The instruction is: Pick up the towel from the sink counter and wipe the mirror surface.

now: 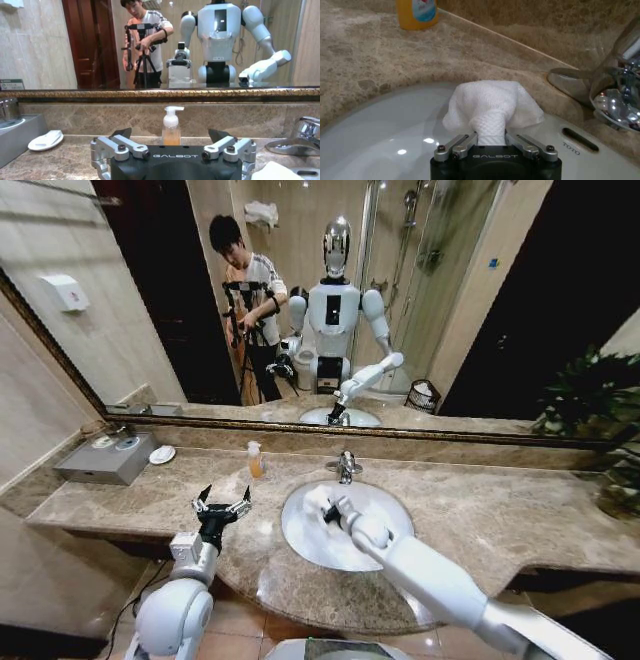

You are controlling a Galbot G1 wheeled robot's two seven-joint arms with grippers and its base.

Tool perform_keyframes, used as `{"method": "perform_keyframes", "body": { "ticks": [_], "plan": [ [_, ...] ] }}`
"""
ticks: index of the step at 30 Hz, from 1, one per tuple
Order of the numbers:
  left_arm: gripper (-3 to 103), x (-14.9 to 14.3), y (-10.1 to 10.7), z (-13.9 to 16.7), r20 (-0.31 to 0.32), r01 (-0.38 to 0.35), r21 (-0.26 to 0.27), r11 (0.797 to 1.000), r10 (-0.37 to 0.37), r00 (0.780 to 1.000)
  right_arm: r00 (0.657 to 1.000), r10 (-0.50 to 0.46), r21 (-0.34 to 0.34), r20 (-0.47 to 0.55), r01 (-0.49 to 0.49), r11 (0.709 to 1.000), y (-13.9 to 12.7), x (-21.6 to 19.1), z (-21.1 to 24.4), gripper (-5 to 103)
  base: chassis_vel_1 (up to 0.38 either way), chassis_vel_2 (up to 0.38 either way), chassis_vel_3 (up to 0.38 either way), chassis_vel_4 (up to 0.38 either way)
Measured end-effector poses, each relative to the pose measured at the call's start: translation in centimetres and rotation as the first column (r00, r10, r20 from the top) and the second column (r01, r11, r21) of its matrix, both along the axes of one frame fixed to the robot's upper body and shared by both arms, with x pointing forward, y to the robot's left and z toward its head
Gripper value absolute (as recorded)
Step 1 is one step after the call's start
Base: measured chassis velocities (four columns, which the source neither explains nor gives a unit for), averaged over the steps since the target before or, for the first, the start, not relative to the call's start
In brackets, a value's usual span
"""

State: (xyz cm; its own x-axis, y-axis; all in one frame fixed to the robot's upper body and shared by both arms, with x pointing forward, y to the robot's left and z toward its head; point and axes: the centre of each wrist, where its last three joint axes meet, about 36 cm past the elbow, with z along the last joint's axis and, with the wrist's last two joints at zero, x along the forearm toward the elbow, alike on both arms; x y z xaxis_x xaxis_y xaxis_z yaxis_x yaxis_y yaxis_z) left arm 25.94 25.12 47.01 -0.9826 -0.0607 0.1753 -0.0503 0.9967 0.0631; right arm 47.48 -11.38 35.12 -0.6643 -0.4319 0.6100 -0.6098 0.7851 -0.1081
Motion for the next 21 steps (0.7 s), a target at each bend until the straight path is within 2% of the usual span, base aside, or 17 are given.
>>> {"method": "perform_keyframes", "body": {
  "ticks": [3, 9, 14, 18, 21],
  "plan": [
    [100, 0.0, 0.0, 0.0, 0.0, 0.0, 0.0, 1.0, 0.0, 1.0, 1.0, 0.013, 0.0, -0.008, -0.013, 1.0, 0.1, -0.7, 0.0, 10, 0.0, 0.0, 0.0, 0.0],
    [100, 0.0, 0.0, 0.0, 0.0, 0.0, 0.0, 1.0, 0.0, 1.0, 0.994, 0.082, -0.033, -0.078, -0.085, 0.996, -0.3, -5.9, -2.4, 10, 0.0, 0.0, 0.0, 0.0],
    [100, 0.0, 0.0, 0.0, 0.0, 0.0, 0.0, 1.0, 0.0, 1.0, 0.99, 0.099, -0.041, -0.103, -0.104, 0.994, -0.5, -8.4, -2.4, 10, 0.0, 0.0, 0.0, 0.0],
    [100, 0.0, 0.0, 0.0, 0.0, 0.0, 0.0, 1.0, 0.0, 1.0, 0.991, 0.092, -0.037, -0.098, -0.096, 0.995, 0.1, -7.9, -2.3, 10, 0.0, 0.0, 0.0, 0.0],
    [100, 0.0, 0.0, 0.0, 0.0, 0.0, 0.0, 1.0, 0.0, 1.0, 0.998, 0.048, -0.016, -0.05, -0.049, 0.999, 1.6, -4.3, -1.1, 10, 0.0, 0.0, 0.0, 0.0]
  ]
}}
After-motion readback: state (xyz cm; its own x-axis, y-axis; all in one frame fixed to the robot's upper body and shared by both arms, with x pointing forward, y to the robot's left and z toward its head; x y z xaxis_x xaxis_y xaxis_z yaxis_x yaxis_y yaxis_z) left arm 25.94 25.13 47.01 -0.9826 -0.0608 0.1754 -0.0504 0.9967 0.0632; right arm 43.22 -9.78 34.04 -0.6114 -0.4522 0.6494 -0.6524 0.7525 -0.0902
